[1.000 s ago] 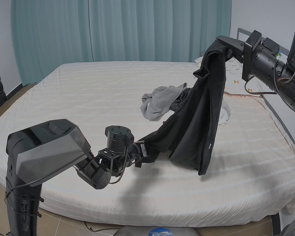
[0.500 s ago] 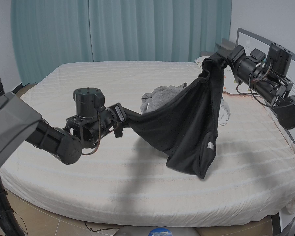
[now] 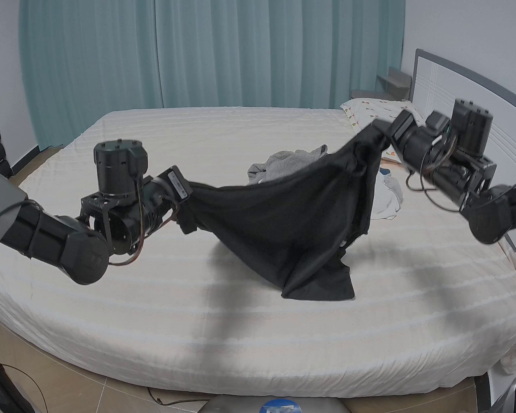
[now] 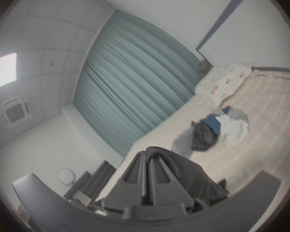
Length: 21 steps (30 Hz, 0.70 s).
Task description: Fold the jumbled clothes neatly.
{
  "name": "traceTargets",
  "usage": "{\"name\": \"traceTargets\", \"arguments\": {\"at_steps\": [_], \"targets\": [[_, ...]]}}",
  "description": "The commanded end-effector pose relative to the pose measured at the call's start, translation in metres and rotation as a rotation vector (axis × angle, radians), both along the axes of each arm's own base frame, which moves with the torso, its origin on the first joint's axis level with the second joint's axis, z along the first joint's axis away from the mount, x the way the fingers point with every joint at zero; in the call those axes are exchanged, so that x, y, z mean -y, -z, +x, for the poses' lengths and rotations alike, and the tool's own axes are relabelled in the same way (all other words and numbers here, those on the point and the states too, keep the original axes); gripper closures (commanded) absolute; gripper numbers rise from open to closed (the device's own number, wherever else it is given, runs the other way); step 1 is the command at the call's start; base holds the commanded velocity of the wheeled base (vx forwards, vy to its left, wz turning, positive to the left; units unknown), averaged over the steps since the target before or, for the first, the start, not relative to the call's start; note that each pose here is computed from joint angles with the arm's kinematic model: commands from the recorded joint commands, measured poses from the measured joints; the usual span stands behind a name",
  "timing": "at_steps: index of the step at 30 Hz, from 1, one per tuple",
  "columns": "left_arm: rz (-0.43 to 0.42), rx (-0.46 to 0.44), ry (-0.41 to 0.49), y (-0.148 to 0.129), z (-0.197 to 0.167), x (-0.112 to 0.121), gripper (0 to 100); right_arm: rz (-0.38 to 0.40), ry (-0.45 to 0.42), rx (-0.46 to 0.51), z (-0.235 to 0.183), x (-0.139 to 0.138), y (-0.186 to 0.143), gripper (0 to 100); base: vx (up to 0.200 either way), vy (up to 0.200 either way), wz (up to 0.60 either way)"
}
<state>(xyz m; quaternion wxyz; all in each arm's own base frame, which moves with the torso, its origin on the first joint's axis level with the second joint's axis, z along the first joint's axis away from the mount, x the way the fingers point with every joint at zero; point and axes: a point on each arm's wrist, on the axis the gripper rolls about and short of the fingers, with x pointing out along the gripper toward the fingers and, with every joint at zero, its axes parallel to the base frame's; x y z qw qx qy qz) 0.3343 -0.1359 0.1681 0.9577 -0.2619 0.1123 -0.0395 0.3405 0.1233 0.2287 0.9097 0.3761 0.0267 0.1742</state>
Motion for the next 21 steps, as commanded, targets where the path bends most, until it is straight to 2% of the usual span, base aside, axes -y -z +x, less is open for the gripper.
{"name": "traceTargets", "arguments": {"at_steps": [1, 6, 12, 14, 21], "targets": [[-0.014, -0.195, 0.025, 0.058, -0.027, -0.001, 100, -0.083, -0.015, -0.25, -0.013, -0.001, 0.082, 100, 0.0, 0.0, 0.0], [-0.018, -0.236, 0.072, 0.074, -0.044, 0.006, 100, -0.041, -0.038, -0.281, -0.021, -0.008, 0.095, 100, 0.0, 0.0, 0.0], [-0.04, -0.273, 0.083, 0.083, -0.052, 0.011, 100, -0.04, -0.051, -0.307, -0.027, -0.011, 0.102, 100, -0.2, 0.0, 0.0], [-0.068, -0.28, 0.074, 0.084, -0.052, 0.012, 100, -0.046, -0.056, -0.326, -0.032, -0.012, 0.106, 100, 0.0, 0.0, 0.0], [-0.095, -0.229, 0.066, 0.082, -0.055, 0.01, 100, -0.033, -0.055, -0.334, -0.032, -0.013, 0.108, 100, 0.0, 0.0, 0.0]]}}
